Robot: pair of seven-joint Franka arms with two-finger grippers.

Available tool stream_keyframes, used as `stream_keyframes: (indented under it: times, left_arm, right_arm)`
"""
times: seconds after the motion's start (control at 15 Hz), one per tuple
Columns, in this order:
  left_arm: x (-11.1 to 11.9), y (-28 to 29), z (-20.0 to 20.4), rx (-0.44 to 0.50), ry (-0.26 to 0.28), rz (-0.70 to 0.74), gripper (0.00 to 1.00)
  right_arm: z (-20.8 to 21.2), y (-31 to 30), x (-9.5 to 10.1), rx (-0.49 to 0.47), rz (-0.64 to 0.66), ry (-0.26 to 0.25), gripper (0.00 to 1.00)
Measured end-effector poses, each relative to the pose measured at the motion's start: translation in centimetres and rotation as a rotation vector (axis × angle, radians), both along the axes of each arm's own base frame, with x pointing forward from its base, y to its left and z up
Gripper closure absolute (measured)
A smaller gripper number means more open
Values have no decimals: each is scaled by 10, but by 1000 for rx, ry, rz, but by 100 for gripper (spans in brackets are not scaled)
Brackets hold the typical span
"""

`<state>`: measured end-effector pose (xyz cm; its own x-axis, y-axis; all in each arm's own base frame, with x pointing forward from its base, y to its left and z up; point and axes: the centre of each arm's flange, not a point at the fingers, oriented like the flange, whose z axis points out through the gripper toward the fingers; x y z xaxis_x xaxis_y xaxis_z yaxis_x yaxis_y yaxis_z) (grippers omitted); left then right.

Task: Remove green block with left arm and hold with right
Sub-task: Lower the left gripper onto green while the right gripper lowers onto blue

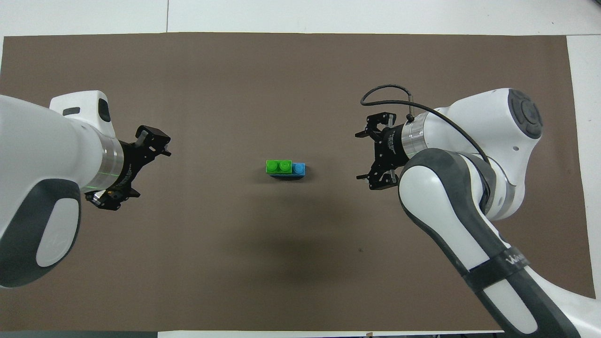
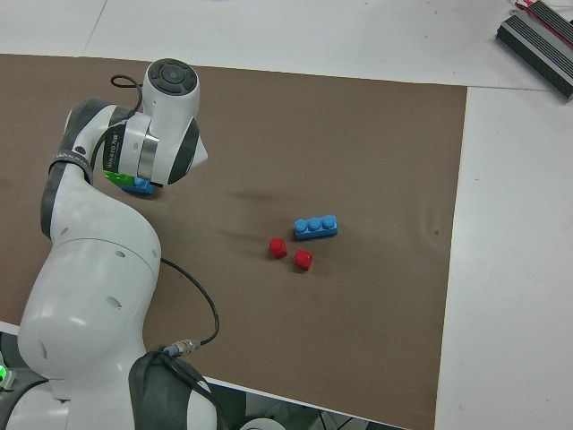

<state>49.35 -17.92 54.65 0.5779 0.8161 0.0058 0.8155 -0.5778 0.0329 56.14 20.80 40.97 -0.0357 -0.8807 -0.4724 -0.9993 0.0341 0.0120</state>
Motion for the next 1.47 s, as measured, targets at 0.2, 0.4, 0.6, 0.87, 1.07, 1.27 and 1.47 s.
stream_keyframes:
  times: [0.2, 0.4, 0.6, 0.87, 1.07, 1.27, 1.47]
  left_arm:
    - [-11, -30, -12, -14, -8, 175, 0]
    - [-23, -66, -23, -38, -22, 323, 0]
    - [-28, -103, -47, -56, -19, 404, 0]
    - [-18, -127, -80, -82, -20, 493, 0]
    - [-14, -146, -105, -107, -23, 558, 0]
    - [-11, -161, -125, -120, -18, 614, 0]
    - [-8, -164, -129, -132, -18, 663, 0]
  right_arm:
    - [-21, 23, -7, 1, -7, -4, 0]
    - [-44, 40, -7, 13, -28, -8, 0]
    - [-70, 61, -10, 12, -34, -14, 0]
    - [-89, 77, -14, -1, -29, -25, 0]
    - [-96, 90, -17, 22, -62, -44, 0]
    - [-113, 105, -23, 12, -56, -52, 0]
    - [-129, 111, -26, -2, -36, -55, 0]
